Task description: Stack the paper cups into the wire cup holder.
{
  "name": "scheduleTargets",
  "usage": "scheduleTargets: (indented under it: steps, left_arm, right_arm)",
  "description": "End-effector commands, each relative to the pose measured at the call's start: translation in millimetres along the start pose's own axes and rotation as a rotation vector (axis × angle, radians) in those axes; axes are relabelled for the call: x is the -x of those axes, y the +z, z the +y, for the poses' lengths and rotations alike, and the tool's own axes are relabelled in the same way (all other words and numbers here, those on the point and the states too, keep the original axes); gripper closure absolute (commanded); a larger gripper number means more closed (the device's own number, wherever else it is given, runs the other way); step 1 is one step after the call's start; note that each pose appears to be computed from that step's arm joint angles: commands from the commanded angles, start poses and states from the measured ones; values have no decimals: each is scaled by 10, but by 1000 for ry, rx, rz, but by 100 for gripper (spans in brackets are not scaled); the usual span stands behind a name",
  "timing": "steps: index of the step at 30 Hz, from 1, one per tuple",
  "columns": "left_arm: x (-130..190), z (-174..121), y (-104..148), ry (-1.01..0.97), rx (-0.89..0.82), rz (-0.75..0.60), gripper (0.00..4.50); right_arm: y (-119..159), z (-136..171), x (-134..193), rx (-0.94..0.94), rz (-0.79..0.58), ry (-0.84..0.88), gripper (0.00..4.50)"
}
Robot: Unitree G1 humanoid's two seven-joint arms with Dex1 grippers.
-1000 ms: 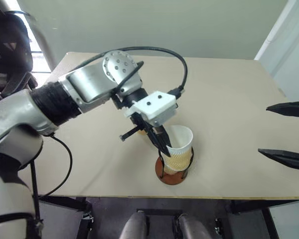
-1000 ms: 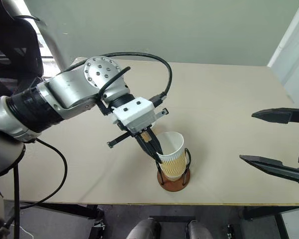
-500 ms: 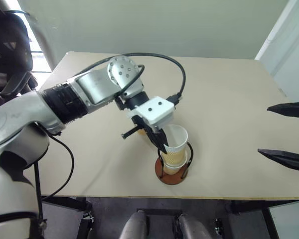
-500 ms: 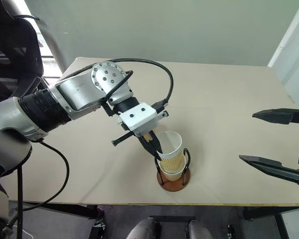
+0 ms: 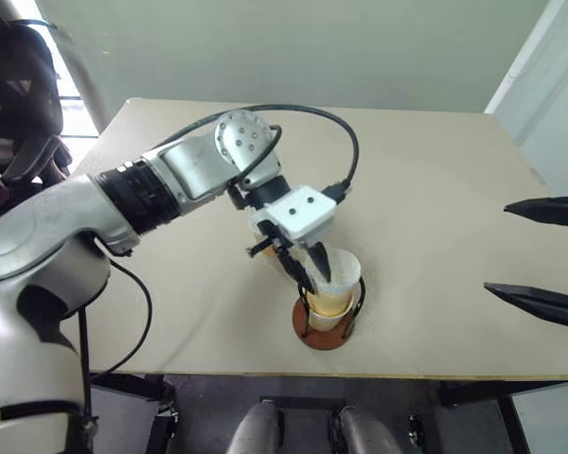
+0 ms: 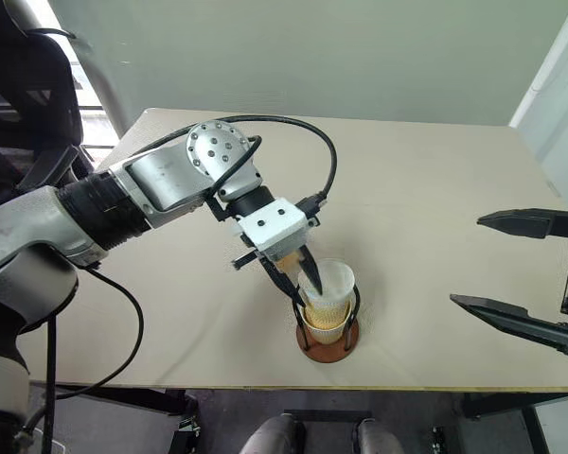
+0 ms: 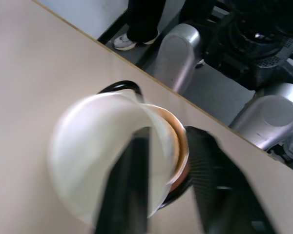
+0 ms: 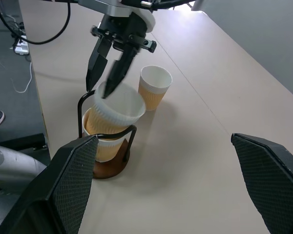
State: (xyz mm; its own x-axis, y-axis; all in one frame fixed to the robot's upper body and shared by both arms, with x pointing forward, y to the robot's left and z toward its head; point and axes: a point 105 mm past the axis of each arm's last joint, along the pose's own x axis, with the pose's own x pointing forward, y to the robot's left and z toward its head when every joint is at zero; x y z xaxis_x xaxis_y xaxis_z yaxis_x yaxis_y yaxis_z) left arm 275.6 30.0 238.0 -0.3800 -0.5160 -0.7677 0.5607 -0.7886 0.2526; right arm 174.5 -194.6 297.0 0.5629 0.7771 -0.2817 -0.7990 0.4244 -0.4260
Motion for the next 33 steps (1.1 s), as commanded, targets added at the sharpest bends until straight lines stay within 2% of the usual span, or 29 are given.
scheduleTargets:
  steps: [1,5,6,9,14,20,25,33]
  left_arm:
    - [87,19,79,21,-47,-3,175]
    - [215,52,111,95,-32,-20,25]
    - [271,60,115,125,-22,-26,2]
    - [577,-38,14,245,154,-41,2]
    - [885,-343,-360,383,351,22,2]
    - [812,-221,-638,462,439,-60,2]
    - [708,-267,-898,453,472,22,2]
    - [678,-412,-1026,437,519,70,2]
  right_arm:
    - [49,-26,10,33,-16,-9,0]
    - [45,-63,-19,38,-24,6,0]
    - [41,-72,-28,39,-26,10,0]
    - [21,-87,-50,38,-26,25,0]
    - [-14,-86,-52,31,-24,47,0]
    - [-39,-110,-123,36,-35,70,0]
    - [-34,-130,-125,50,-27,68,0]
    - [-34,-112,-100,48,-18,54,0]
